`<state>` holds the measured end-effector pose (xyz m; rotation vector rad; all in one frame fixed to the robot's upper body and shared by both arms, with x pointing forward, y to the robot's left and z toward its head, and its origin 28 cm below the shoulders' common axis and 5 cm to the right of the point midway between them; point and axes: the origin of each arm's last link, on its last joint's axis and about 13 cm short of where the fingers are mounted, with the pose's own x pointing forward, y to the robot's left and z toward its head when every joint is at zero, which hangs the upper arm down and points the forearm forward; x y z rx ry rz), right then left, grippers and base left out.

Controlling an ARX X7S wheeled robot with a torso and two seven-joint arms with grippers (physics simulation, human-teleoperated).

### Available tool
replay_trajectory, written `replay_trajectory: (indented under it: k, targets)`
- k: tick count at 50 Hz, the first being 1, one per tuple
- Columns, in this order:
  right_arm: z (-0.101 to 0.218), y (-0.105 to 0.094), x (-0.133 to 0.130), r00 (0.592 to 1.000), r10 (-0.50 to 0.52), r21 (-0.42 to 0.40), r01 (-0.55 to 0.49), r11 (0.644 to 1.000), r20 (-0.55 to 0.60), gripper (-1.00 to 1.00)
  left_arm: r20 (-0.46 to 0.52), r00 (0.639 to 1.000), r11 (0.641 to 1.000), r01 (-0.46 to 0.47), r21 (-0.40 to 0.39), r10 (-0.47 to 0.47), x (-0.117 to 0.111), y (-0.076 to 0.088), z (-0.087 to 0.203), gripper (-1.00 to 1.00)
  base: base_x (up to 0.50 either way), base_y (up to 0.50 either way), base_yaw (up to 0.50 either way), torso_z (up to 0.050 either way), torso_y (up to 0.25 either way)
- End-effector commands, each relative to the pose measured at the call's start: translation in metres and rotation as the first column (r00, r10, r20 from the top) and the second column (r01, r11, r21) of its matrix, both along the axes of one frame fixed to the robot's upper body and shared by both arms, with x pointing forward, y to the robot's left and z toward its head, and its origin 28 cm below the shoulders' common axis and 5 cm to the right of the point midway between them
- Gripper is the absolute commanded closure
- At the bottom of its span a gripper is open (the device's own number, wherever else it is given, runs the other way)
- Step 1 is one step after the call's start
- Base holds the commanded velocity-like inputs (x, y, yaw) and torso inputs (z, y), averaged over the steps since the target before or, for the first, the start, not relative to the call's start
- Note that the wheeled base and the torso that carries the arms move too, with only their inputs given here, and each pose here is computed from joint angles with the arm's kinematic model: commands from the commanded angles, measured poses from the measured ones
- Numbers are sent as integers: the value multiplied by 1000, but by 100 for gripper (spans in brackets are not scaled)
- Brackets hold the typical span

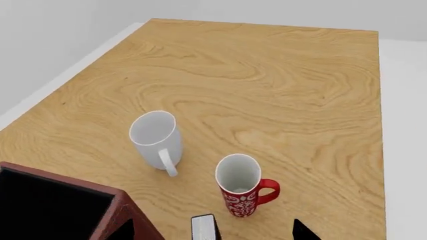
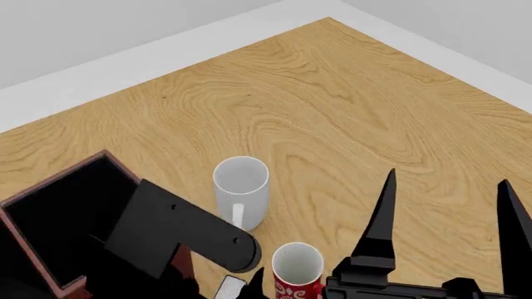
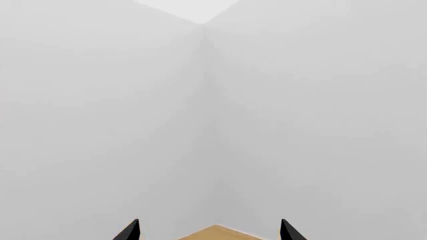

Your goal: Pick up the book and place it in the right compartment of the caddy.

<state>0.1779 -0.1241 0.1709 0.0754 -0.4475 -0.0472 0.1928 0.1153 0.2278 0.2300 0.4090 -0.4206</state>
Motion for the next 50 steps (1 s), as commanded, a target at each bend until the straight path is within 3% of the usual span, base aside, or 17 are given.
replay_trajectory:
  k: [1, 32, 50]
  targets:
    - [0, -6, -5, 999, -31, 9, 31, 999, 8, -100, -38, 999, 999, -6, 32, 7, 5, -1, -21, -100, 0, 0, 0, 0, 0]
    - [-1, -10, -6, 999, -38, 27, 38, 999, 12, -100, -177, 976, 992, -120, 31, 124, 60, 1, -63, -100, 0, 0, 0, 0, 0]
    - [-1, -8, -4, 1000, -24, 23, 24, 999, 8, -100, -214, 966, 990, -136, 44, 143, 70, -7, -84, -100, 0, 0, 0, 0, 0]
